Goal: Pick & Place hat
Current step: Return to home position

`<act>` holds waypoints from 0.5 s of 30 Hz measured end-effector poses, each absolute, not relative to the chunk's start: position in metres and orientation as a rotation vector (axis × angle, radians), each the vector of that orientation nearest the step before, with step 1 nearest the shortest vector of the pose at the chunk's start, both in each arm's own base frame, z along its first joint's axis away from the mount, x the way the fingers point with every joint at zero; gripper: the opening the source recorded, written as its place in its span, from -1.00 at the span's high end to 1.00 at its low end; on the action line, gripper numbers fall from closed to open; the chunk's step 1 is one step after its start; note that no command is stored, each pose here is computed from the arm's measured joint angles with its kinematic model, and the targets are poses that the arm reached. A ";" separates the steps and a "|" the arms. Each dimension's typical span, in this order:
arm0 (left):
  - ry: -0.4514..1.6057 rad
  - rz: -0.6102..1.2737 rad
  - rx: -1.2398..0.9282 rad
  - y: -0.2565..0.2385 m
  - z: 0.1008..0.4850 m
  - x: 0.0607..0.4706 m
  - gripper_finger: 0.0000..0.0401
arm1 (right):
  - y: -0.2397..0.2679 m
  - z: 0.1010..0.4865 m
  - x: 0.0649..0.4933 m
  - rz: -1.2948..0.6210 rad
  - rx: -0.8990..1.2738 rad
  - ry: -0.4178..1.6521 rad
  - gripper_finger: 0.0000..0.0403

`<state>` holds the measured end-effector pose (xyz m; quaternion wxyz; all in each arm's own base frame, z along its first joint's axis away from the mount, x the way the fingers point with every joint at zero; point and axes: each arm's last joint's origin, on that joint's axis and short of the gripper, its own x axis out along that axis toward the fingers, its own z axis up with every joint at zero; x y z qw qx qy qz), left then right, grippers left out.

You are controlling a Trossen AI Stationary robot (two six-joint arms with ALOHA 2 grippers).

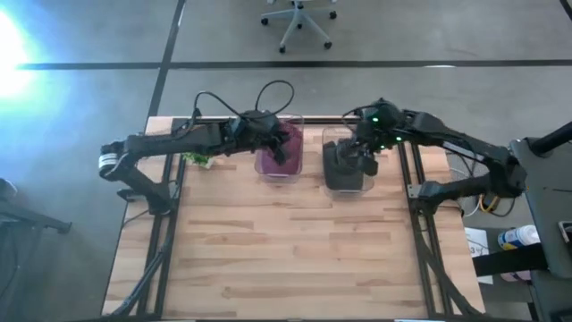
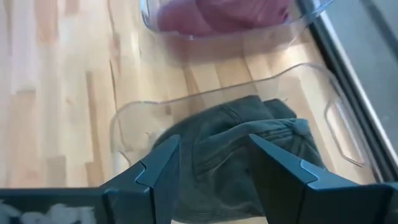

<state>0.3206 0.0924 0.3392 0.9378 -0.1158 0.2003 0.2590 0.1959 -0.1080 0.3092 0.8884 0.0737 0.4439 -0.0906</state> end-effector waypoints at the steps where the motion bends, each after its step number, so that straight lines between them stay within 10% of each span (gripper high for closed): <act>1: 0.414 0.519 -0.232 0.088 0.342 0.317 0.68 | -0.104 0.313 0.191 -0.196 0.156 0.898 0.12; 15: 0.298 0.181 -0.374 0.032 0.322 0.245 0.68 | -0.054 0.325 0.110 -0.293 0.290 0.630 0.12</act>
